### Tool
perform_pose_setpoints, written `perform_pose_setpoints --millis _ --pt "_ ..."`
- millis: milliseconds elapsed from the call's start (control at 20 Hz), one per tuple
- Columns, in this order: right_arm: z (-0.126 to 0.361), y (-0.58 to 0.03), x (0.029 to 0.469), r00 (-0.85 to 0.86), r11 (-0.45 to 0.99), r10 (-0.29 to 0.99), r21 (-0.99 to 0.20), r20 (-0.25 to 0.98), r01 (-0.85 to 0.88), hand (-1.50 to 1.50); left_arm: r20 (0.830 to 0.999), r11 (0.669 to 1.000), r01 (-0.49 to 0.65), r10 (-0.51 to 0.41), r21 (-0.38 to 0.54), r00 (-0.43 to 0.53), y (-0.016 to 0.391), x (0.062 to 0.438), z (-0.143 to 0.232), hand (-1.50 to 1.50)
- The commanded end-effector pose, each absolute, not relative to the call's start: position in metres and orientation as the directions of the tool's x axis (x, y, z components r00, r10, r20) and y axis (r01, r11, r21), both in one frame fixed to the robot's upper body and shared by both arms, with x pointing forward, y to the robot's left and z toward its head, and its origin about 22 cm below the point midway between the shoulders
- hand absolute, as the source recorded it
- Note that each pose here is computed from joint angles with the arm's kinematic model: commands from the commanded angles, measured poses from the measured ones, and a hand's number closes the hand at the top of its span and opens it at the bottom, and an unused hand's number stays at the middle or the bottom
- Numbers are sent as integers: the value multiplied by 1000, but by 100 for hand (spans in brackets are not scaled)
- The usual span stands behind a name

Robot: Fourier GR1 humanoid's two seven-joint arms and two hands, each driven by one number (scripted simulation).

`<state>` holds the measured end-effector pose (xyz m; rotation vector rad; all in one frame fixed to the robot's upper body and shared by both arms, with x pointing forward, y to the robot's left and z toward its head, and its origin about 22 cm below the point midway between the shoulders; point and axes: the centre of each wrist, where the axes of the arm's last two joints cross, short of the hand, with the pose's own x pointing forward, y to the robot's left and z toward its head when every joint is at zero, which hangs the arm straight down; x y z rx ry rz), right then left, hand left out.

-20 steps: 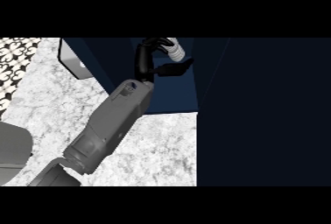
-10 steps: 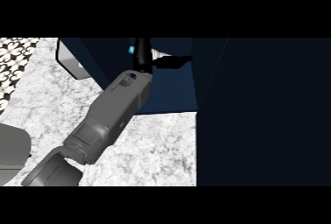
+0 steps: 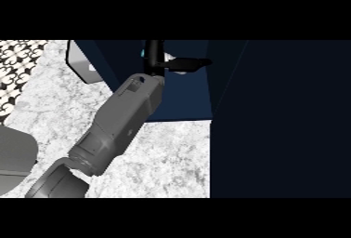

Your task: Pick up the bottled water, place it into the cabinet and close the cabinet

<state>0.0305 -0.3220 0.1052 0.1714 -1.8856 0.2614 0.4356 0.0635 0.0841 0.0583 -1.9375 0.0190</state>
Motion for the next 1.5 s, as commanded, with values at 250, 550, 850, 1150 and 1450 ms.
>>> perform_pose_setpoints --millis 250,550,850,1150,1450 --pt "124 -305 38 -370 966 -16 -81 929 -245 -150 932 988 129 123 -83 -341 60 414 70 -150" --pt "131 -298 38 -358 960 -29 -74 933 -271 -150 929 977 165 181 -133 -322 48 384 67 -150" --pt "133 -299 25 -348 964 -8 -85 937 -252 -150 915 965 192 233 -177 -329 66 344 55 -150" --pt "133 -294 33 -341 964 4 -94 940 -248 -150 912 944 243 289 -222 -290 58 287 50 -150" --pt "131 -285 36 -265 896 -11 -108 964 -430 150 910 944 228 300 -239 -286 94 253 46 -150"
